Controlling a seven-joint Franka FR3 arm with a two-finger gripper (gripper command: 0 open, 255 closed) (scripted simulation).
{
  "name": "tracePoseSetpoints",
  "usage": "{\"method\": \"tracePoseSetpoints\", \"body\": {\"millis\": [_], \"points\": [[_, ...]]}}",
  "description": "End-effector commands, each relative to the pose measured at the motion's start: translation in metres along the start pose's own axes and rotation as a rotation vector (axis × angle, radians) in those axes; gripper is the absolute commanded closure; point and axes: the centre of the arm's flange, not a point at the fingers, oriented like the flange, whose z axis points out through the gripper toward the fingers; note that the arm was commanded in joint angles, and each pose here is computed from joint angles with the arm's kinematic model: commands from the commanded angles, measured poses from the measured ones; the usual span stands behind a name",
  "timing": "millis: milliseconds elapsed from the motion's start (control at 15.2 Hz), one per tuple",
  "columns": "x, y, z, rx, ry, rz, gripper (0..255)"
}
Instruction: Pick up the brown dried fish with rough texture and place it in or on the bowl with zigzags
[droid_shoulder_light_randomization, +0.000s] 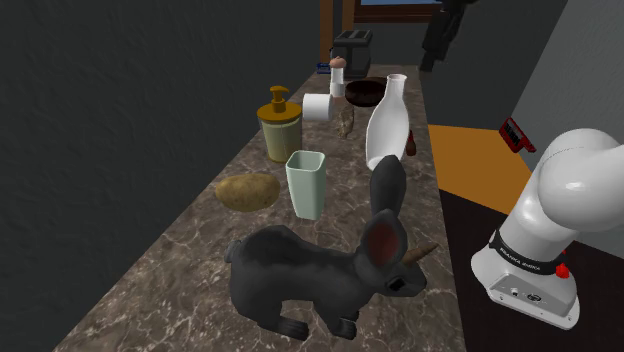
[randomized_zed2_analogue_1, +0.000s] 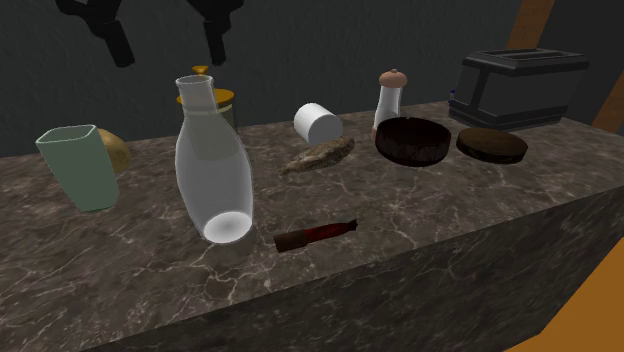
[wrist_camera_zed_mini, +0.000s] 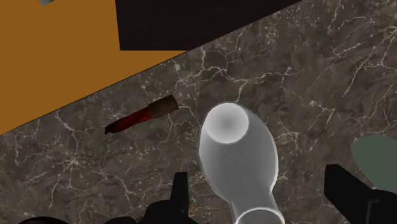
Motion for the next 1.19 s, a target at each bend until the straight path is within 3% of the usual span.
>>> {"method": "tracePoseSetpoints", "body": {"millis": [0, 1122], "points": [[0.0, 0.0, 0.0, 0.0, 0.0, 0.0, 0], [0.161, 0.011, 0.153, -0.151, 0.03, 0.478, 0]]}}
